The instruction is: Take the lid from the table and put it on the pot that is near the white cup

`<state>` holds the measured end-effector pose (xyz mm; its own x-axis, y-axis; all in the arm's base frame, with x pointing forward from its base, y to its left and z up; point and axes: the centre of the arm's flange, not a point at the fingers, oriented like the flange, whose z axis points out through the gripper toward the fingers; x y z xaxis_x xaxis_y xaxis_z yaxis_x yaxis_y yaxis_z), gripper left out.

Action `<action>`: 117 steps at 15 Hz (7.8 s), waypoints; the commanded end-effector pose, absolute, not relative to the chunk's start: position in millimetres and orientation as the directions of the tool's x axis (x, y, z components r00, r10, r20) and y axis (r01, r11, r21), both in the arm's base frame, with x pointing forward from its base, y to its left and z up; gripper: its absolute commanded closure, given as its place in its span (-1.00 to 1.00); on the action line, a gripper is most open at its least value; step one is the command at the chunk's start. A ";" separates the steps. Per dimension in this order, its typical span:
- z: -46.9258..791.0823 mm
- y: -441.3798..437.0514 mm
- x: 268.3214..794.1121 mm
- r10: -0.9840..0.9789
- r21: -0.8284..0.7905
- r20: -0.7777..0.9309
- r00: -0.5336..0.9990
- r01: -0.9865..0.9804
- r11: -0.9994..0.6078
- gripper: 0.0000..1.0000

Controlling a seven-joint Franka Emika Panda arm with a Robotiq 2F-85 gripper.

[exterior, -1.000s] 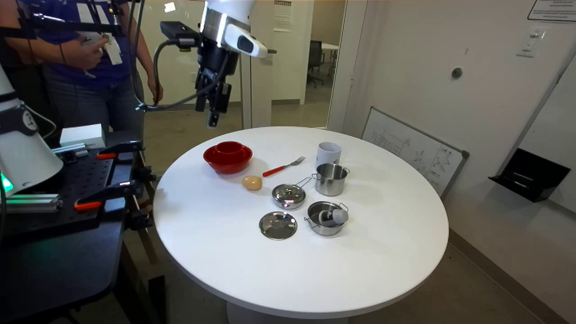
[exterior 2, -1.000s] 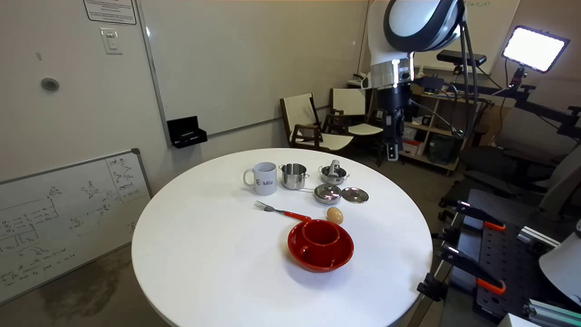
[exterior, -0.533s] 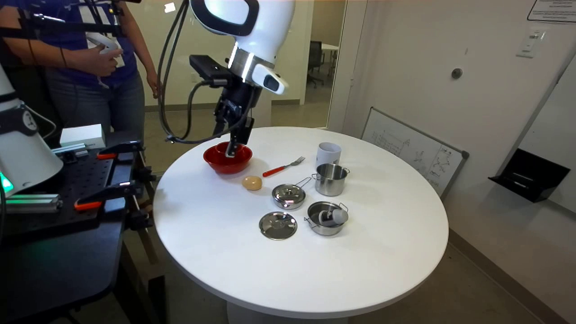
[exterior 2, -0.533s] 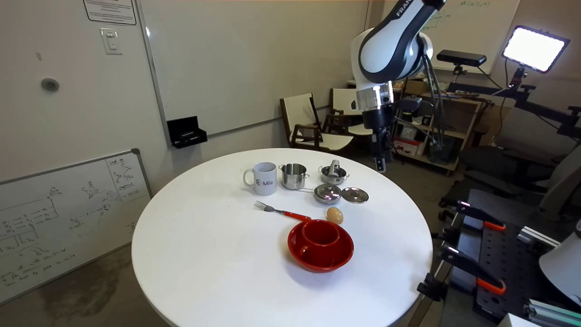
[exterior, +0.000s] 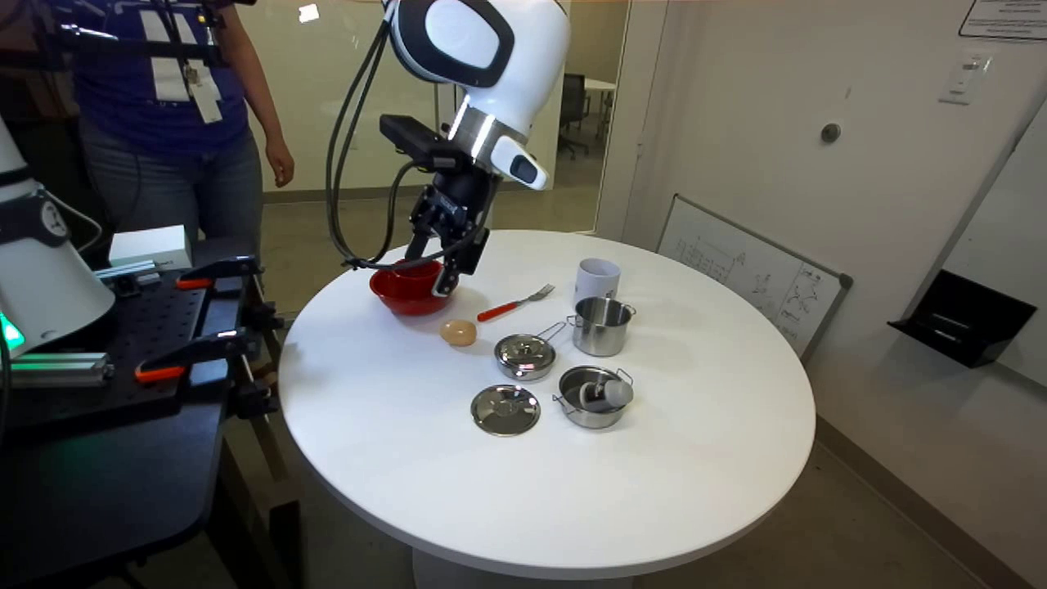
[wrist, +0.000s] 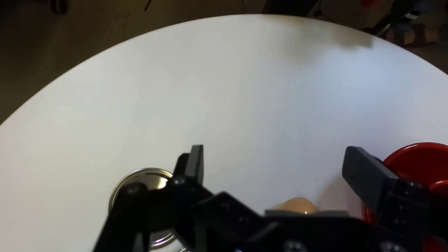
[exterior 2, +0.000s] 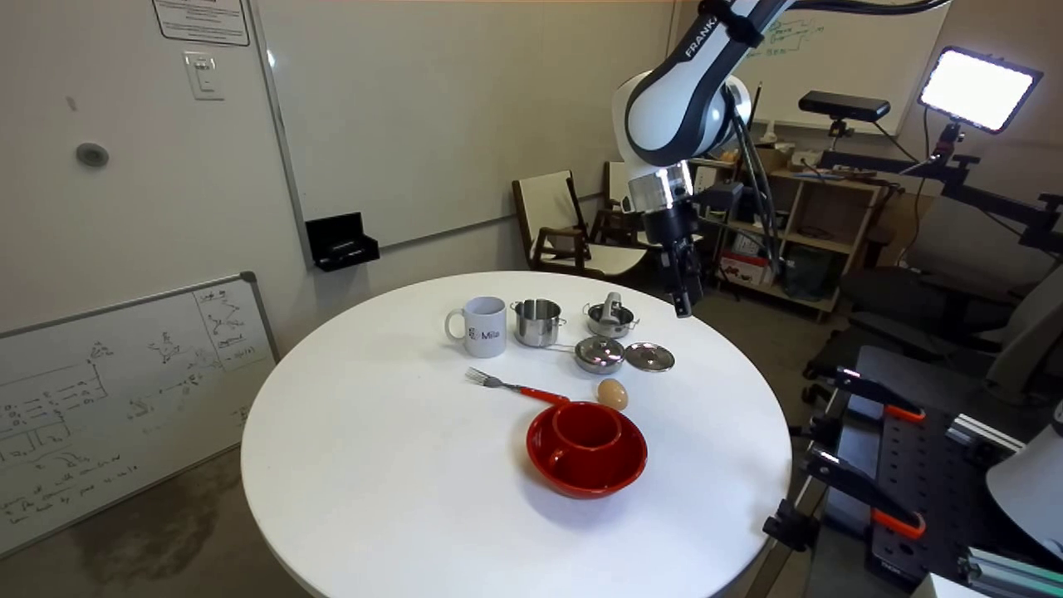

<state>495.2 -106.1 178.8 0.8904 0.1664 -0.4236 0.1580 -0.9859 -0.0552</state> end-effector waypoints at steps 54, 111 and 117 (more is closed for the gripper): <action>18.8 -204.7 560.7 -0.115 0.075 -0.317 0.941 -0.097 -0.993 1.00; 90.2 -87.0 773.4 0.408 0.074 -0.329 0.852 0.454 -0.888 0.99; 87.4 -86.1 780.5 0.415 0.072 -0.345 0.842 0.465 -0.882 0.99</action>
